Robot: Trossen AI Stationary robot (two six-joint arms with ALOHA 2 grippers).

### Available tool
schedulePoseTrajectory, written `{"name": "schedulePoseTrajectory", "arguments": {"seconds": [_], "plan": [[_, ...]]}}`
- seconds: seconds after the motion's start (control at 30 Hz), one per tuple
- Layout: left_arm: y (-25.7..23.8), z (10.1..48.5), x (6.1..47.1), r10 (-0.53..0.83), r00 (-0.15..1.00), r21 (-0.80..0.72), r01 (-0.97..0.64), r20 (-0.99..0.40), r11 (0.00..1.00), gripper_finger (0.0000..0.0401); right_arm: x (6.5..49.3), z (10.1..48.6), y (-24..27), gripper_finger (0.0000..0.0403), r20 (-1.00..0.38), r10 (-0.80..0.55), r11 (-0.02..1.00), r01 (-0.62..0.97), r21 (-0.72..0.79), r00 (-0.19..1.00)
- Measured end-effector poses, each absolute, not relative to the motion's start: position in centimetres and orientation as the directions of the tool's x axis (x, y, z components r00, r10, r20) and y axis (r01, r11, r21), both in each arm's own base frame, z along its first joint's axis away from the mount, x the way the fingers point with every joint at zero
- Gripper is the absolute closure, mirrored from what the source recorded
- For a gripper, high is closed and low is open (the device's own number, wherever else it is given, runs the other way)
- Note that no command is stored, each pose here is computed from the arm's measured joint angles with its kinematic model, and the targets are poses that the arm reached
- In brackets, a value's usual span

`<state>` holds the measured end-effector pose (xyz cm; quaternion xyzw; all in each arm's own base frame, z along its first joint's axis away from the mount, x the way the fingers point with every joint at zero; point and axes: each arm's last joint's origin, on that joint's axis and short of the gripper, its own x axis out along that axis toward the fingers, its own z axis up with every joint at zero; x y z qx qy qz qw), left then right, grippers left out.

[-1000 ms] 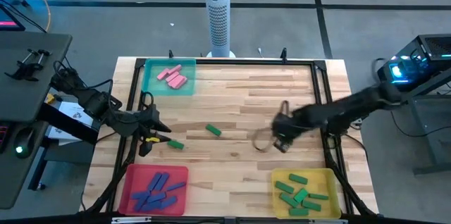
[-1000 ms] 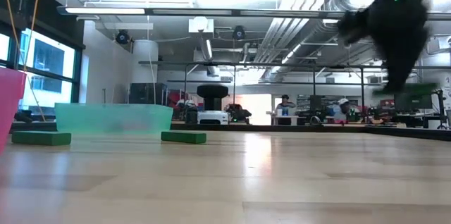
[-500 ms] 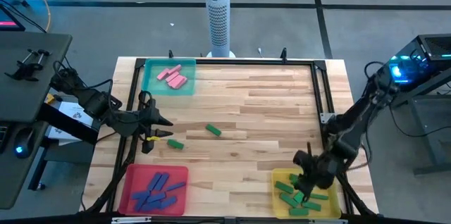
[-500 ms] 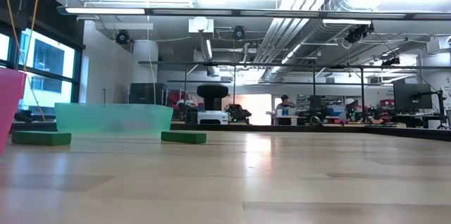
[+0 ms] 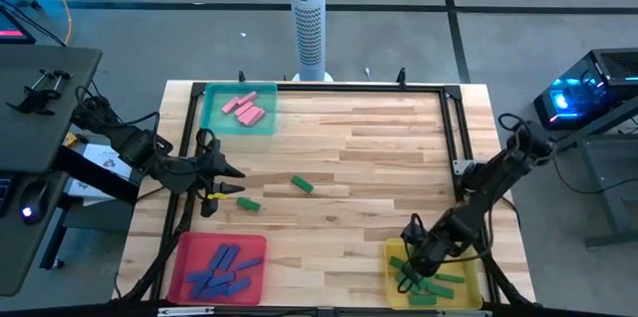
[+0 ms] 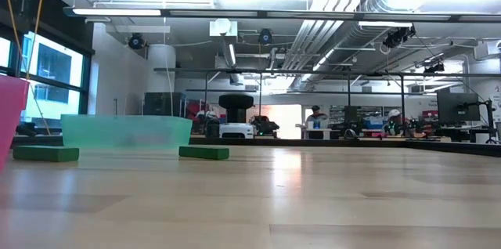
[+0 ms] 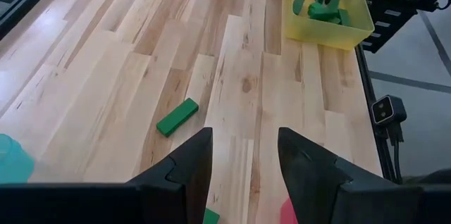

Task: Sort blocks
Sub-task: Put the green block into the yellow bin

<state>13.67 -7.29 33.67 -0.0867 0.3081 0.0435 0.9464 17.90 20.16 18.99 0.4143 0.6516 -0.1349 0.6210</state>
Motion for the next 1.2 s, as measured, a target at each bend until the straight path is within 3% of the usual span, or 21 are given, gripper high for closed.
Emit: {"name": "schedulePoseTrajectory", "arguments": {"seconds": [0.17,0.33,0.47,0.6,0.73,0.83,0.9,0.97,1.03,1.13,1.2], "plan": [[-7.3,33.7,13.7,0.029,0.806,-0.142,-0.14,-0.591,0.98,0.0254,18.1,18.2,20.1,0.0281,-0.925,0.376,0.602,0.746,0.284,0.049],[-7.3,33.7,13.7,0.029,0.806,-0.143,-0.14,-0.591,0.98,0.0254,18.3,19.5,19.6,0.0248,-0.874,0.486,0.57,0.762,0.307,-0.012],[-7.3,33.7,13.7,0.028,0.807,-0.144,-0.14,-0.59,0.98,0.0254,18.7,23.0,19.3,0.0229,-0.809,0.587,0.526,0.741,0.417,0.039],[-7.3,33.7,13.7,0.027,0.81,-0.147,-0.139,-0.586,0.979,0.0254,19.6,27.1,18.3,0.0227,-0.771,0.609,0.463,0.708,0.534,0.184],[-7.3,33.7,13.7,0.038,0.811,-0.141,-0.147,-0.583,0.979,0.0254,21.4,28.9,16.4,0.0226,-0.791,0.415,0.476,0.633,0.611,0.451],[-7.2,33.7,13.7,0.055,0.814,-0.132,-0.16,-0.578,0.978,0.0254,23.5,29.5,14.8,0.0226,-0.702,0.161,0.589,0.503,0.633,0.694],[-7.2,33.7,13.7,0.055,0.814,-0.135,-0.162,-0.578,0.978,0.0254,24.9,29.5,13.5,0.0226,-0.618,-0.042,0.69,0.47,0.551,0.785],[-7.2,33.7,13.7,0.054,0.814,-0.152,-0.173,-0.578,0.973,0.0254,26.2,28.8,11.8,0.0226,-0.587,-0.209,0.753,0.511,0.414,0.782],[-7.2,33.7,13.7,0.055,0.814,-0.175,-0.189,-0.578,0.966,0.0254,27.6,27.9,9.7,0.0226,-0.598,-0.284,0.758,0.558,0.34,0.75],[-7.2,33.7,13.7,0.054,0.814,-0.196,-0.203,-0.578,0.96,0.0254,29.9,25.9,7.1,0.0221,-0.634,-0.293,0.797,0.549,0.251,0.716],[-7.2,33.7,13.7,0.054,0.814,-0.197,-0.203,-0.578,0.959,0.0254,31.5,24.2,6.1,0.0214,-0.636,-0.263,0.871,0.462,0.167,0.725]]}}
